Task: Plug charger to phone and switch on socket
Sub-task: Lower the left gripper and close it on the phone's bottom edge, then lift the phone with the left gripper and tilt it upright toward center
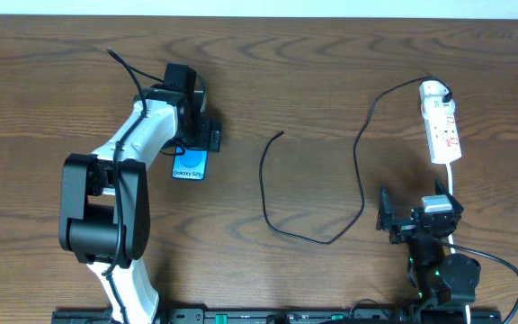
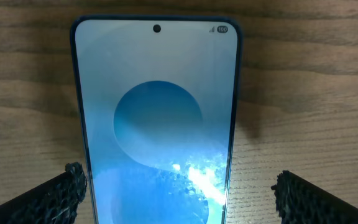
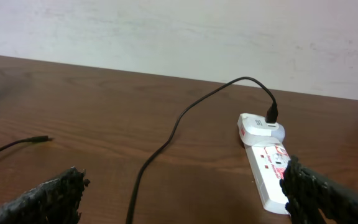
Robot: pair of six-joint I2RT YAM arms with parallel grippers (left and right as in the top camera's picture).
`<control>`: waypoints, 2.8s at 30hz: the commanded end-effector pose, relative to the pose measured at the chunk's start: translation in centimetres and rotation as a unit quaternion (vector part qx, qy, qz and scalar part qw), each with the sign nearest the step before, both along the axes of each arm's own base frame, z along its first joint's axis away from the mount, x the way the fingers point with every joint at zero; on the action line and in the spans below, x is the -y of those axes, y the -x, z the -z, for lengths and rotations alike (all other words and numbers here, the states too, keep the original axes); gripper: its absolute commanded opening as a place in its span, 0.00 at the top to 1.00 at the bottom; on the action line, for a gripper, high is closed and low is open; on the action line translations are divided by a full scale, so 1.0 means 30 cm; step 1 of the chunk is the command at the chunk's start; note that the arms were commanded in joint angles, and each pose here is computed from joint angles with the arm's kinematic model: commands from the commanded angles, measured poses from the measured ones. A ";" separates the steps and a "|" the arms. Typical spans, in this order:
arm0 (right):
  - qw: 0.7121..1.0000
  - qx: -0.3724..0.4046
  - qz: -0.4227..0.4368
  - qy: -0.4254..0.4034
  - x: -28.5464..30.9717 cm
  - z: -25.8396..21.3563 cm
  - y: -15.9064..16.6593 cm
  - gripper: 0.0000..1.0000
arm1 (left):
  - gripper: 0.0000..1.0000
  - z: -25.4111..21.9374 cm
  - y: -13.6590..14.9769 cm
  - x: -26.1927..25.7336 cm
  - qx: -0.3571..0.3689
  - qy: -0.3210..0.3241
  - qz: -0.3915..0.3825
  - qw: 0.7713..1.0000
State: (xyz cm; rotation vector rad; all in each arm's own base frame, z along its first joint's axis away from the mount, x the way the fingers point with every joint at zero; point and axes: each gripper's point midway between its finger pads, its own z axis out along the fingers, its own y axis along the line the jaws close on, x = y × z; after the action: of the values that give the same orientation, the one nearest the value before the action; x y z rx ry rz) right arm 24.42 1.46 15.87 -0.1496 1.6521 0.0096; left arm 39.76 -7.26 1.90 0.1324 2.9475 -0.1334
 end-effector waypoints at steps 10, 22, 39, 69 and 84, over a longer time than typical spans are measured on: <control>1.000 0.001 -0.003 -0.006 -0.006 0.002 0.000 0.01 | 0.02 0.030 -0.012 -0.022 -0.002 -0.023 0.030 0.999; 1.000 0.001 -0.003 -0.006 -0.006 0.002 0.000 0.01 | 0.01 0.061 -0.005 -0.023 -0.014 -0.020 0.009 1.000; 1.000 0.001 -0.003 -0.005 -0.006 0.002 0.000 0.01 | 0.00 0.098 0.022 -0.027 -0.038 -0.019 -0.017 0.999; 1.000 0.001 -0.003 -0.006 -0.006 0.002 0.000 0.01 | 0.23 0.164 0.107 -0.039 -0.101 -0.030 -0.017 0.994; 1.000 0.001 -0.003 -0.006 -0.006 0.002 0.000 0.01 | 0.23 0.155 0.126 -0.042 -0.115 -0.032 -0.018 0.993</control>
State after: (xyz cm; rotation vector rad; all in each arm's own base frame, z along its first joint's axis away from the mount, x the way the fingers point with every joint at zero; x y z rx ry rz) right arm 24.42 1.46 15.87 -0.1496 1.6521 0.0096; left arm 38.07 -6.05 -0.32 0.0913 3.0780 -0.0326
